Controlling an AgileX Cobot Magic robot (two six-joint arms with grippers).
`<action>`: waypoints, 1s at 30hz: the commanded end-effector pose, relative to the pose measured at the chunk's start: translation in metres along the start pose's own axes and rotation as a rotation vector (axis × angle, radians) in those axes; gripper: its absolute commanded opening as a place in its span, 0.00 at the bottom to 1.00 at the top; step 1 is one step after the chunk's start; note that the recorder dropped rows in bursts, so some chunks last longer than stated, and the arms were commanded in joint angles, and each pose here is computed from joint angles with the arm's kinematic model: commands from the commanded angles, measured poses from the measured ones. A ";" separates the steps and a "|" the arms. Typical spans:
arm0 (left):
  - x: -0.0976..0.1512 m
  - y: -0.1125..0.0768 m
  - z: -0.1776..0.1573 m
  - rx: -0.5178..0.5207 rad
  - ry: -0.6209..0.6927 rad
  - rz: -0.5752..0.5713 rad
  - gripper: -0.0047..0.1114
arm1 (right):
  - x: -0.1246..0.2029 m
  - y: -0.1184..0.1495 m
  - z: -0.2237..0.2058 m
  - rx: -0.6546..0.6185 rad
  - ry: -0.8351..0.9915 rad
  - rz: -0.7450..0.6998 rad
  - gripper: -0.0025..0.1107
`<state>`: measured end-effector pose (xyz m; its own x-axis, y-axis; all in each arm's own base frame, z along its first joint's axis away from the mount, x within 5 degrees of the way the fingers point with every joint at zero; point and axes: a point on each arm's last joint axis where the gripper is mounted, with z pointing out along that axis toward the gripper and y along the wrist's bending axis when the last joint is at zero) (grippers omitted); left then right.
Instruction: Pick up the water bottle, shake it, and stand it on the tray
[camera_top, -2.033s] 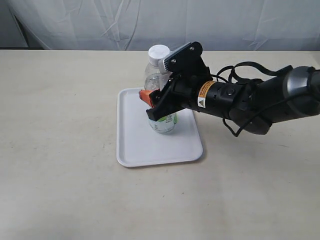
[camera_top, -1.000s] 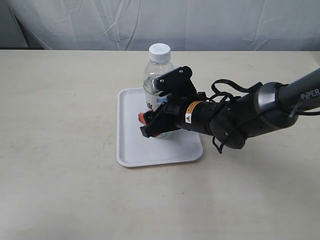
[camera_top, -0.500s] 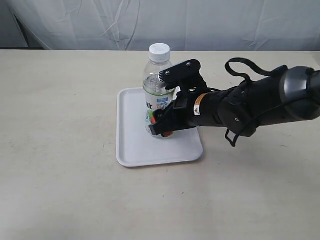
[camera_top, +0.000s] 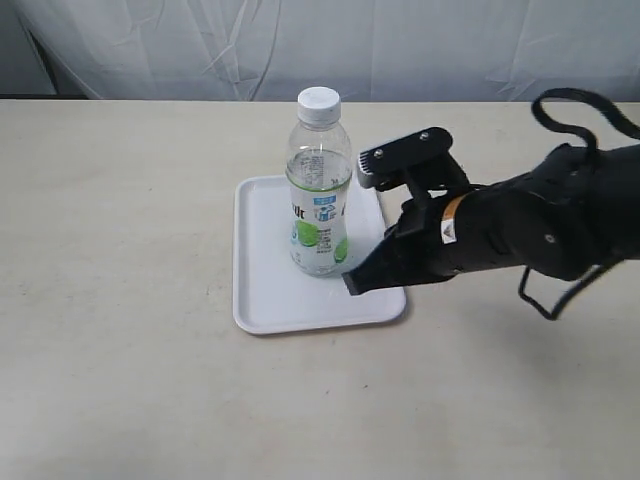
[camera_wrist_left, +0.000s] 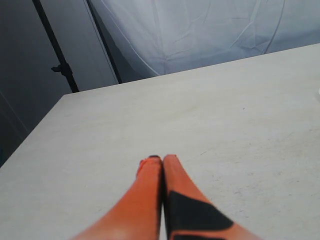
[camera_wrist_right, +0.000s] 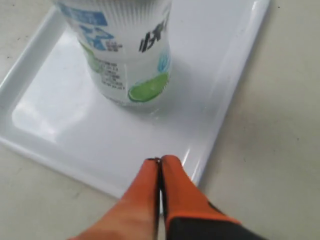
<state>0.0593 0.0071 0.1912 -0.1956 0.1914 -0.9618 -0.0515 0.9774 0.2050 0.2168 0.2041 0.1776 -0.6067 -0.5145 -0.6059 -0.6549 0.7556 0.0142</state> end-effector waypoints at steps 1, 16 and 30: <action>-0.001 0.000 0.000 -0.002 -0.015 -0.003 0.04 | 0.017 -0.001 -0.036 -0.002 0.025 0.054 0.02; -0.001 0.000 0.000 -0.002 -0.015 -0.003 0.04 | 0.053 0.015 -0.141 -0.202 0.125 0.328 0.02; -0.001 0.000 0.000 -0.002 -0.015 -0.003 0.04 | 0.056 0.007 -0.201 -0.233 -0.406 0.310 0.02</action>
<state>0.0593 0.0071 0.1912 -0.1956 0.1914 -0.9618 -0.0515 0.9774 0.2050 0.0956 0.1105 0.2931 -0.6975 -0.1724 -0.6956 -0.5550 0.7439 0.3722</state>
